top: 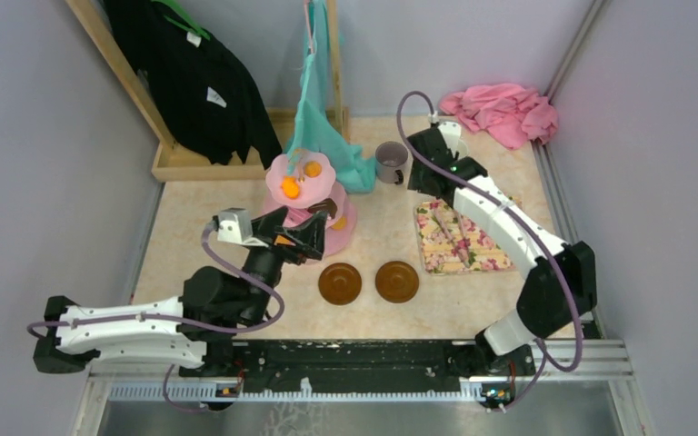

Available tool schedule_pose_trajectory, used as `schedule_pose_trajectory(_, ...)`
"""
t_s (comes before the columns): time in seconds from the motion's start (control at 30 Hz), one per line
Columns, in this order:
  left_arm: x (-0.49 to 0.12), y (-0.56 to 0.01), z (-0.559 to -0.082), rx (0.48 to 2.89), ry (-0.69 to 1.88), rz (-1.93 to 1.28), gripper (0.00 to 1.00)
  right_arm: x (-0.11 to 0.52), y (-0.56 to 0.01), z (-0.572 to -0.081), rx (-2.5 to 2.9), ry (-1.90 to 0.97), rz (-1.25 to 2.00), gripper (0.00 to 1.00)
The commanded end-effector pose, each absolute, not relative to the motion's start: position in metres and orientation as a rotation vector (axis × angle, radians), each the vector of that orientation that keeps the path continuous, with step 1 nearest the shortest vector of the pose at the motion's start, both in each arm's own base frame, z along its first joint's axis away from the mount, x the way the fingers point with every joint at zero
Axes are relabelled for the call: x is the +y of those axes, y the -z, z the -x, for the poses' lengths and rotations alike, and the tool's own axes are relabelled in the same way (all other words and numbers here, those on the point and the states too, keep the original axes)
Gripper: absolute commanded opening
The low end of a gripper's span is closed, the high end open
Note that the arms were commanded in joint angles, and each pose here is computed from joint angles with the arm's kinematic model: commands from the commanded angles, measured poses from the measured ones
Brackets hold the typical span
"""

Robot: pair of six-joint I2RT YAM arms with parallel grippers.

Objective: Serve the afternoon tea
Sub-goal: Pick up the cup at the center of the board.

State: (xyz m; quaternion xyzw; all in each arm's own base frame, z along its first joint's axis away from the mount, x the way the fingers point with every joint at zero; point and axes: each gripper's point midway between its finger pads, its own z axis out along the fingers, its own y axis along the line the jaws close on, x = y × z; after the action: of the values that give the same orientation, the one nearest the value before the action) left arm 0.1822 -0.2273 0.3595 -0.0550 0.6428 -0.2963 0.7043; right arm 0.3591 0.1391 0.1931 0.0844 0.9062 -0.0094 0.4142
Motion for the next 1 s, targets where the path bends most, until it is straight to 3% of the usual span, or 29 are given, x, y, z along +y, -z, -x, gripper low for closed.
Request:
schedule_pose_trajectory(0.0,-0.209,-0.397,-0.181,1.292,0.682,0.107,1.00,0.121,-0.206,-0.384,2.285,0.019,-0.335,0.47)
schedule_pose_trajectory(0.3,-0.198,-0.411,-0.180,1.290,0.706,0.103,1.00,0.098,-0.189,-0.426,2.331,0.137,-0.462,0.45)
schedule_pose_trajectory(0.97,-0.171,-0.368,-0.191,1.409,0.514,0.202,1.00,0.082,-0.155,-0.470,2.384,0.222,-0.558,0.45)
